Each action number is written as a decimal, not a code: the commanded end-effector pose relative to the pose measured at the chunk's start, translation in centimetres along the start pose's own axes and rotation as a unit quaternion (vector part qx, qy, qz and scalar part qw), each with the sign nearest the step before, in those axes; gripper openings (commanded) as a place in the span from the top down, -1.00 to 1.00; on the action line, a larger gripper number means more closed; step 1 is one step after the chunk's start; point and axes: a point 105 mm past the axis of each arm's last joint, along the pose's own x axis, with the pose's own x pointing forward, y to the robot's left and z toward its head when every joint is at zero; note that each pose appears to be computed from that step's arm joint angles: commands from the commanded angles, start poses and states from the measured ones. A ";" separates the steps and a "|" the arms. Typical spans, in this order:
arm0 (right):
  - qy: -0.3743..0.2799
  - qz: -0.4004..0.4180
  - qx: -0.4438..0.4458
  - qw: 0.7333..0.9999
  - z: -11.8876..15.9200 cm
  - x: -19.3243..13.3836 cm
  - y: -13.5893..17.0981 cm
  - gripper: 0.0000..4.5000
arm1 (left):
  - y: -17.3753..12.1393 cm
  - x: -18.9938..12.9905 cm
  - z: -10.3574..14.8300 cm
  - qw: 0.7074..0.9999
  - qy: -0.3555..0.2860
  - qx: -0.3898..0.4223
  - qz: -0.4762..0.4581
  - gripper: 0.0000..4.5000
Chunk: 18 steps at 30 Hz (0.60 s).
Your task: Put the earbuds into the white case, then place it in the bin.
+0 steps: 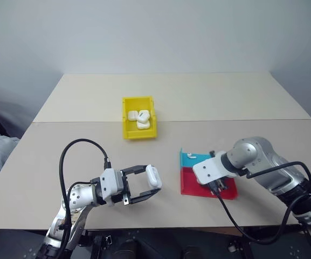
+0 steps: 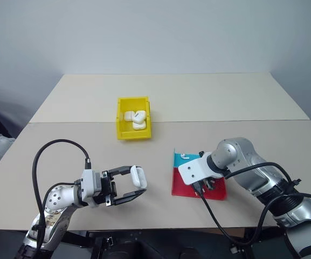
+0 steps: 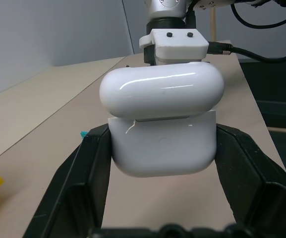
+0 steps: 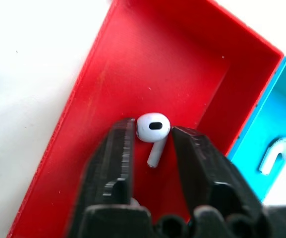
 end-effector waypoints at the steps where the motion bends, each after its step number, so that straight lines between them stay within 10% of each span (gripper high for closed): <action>1: 0.005 -0.020 -0.006 1.000 0.0 -0.7 -0.7 0.45 | -0.1 0.0 0.7 1.000 -0.011 0.016 0.000 -0.25; 18: -0.097 -0.090 0.064 0.989 3.0 -5.9 -1.9 0.45 | 0.6 0.7 4.1 0.997 -0.083 0.010 -0.006 -0.25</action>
